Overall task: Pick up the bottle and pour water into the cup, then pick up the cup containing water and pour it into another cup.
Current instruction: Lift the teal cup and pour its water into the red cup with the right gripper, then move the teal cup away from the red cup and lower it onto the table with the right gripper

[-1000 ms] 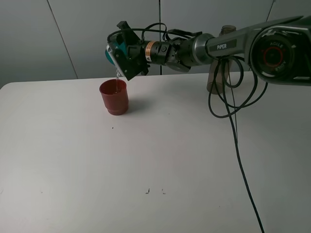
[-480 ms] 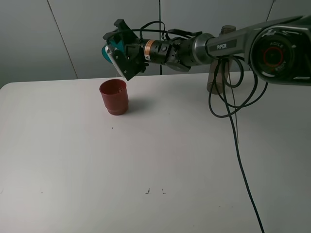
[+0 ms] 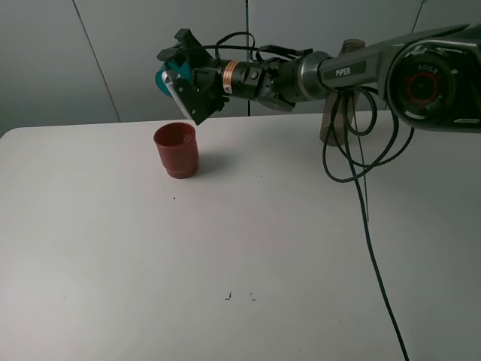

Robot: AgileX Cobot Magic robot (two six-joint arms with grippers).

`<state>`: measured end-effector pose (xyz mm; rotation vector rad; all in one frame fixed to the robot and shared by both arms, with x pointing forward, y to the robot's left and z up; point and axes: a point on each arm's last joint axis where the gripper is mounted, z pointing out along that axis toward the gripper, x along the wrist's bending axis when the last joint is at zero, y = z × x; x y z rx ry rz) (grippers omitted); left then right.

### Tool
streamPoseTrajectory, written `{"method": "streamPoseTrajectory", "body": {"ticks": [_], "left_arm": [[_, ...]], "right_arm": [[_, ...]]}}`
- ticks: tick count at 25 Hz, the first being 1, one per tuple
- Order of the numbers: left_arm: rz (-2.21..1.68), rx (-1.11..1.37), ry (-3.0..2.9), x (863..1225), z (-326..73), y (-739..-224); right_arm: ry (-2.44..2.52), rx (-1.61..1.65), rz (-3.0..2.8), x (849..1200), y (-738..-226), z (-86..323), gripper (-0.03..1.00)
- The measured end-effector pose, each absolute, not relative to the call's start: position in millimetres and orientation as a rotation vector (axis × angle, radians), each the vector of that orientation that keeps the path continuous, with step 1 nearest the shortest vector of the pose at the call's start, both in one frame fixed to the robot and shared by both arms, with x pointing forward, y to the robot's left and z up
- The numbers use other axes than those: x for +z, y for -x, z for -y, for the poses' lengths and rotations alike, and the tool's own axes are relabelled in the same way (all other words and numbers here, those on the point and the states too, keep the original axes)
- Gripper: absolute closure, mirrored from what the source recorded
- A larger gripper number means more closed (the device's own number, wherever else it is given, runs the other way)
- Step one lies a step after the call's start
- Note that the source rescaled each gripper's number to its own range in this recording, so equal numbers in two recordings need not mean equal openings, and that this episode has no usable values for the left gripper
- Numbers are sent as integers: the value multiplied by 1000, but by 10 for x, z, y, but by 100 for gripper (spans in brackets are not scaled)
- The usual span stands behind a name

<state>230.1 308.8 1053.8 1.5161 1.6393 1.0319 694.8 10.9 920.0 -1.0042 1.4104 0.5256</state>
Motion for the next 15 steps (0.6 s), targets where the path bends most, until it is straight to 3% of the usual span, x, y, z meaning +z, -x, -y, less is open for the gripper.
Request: {"method": "streamPoseTrajectory", "body": {"ticks": [15], "left_arm": [[-1638, 1033, -1518, 10538, -3088, -2301]], "right_arm": [[131, 1185, -1914, 9185, -6991, -66, 92]]}}
